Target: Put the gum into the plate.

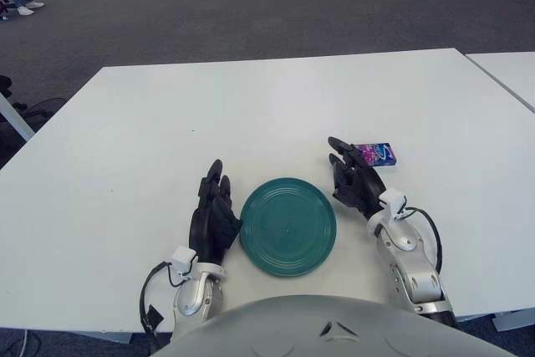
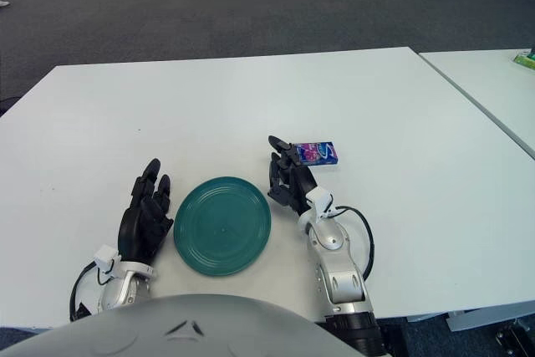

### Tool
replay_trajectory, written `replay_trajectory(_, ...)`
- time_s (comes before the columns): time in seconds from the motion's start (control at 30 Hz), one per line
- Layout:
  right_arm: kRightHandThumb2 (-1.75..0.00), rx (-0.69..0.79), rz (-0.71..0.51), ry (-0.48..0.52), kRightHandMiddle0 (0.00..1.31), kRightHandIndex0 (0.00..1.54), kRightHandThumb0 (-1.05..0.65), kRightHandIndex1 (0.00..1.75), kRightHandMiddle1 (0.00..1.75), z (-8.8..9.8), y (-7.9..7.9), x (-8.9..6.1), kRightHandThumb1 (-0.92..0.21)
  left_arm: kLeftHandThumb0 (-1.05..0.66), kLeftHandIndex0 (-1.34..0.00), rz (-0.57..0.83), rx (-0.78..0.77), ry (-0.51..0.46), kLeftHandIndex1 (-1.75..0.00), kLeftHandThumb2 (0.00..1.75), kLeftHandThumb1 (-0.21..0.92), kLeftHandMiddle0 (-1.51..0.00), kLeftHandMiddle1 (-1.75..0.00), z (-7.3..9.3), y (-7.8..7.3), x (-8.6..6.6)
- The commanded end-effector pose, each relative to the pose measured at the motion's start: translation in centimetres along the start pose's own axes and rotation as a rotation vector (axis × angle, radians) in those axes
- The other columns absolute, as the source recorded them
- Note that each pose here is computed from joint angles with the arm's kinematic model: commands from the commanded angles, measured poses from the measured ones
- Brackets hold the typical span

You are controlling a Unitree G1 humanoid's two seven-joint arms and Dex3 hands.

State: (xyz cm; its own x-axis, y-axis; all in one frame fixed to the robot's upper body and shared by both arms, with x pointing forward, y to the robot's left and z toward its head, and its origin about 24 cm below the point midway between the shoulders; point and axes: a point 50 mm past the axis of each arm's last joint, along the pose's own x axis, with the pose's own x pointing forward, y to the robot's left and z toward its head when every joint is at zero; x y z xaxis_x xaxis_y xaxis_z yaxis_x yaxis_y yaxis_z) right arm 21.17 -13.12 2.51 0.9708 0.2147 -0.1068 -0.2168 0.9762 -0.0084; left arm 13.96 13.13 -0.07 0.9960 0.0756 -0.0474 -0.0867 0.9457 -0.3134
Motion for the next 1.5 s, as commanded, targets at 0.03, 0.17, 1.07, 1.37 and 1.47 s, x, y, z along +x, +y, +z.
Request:
replay_trajectory(0.03,-1.04,-0.025,-0.011,-0.068,0.00,0.16,-0.54,0.01,0.45,1.8,0.0,2.0,-0.92,-0.99,0.00,0.005,0.005,0.057,-0.30,1.04,0.92,-0.12,0.00,-0.7,0.4,-0.2)
replay_trajectory(0.17,-1.02,-0.072,0.006,-0.169,0.00,0.15,-0.56,0.00,0.42,4.6,0.0,2.9,-0.92,-0.99,0.00,0.023,-0.011,0.062,-0.36,1.04,0.92,-0.14,-0.01,-0.9,0.5,-0.1)
replay_trajectory(1.07,-0.79,-1.642,0.261,-0.316,0.00,0.09,-0.86,0.00,0.35,7.4,-3.6,6.8,-0.92,-1.02,0.00,0.047,-0.076,0.023,-0.42,0.99,0.92,-0.14,-0.01,-1.1,0.2,0.6)
replay_trajectory(1.37,-0.77,-1.835,0.322,-0.235,0.00,0.09,-0.90,0.01,0.27,7.9,-5.5,8.2,-0.92,-1.03,0.00,0.026,-0.096,0.023,-0.38,1.00,0.92,-0.14,0.00,-1.0,0.2,0.4)
replay_trajectory(1.47,-0.77,-1.842,0.336,-0.223,0.00,0.10,-0.91,0.01,0.25,7.9,-5.7,8.5,-0.92,-1.03,0.00,0.019,-0.088,0.018,-0.35,0.99,0.92,-0.12,0.00,-0.9,0.3,0.3)
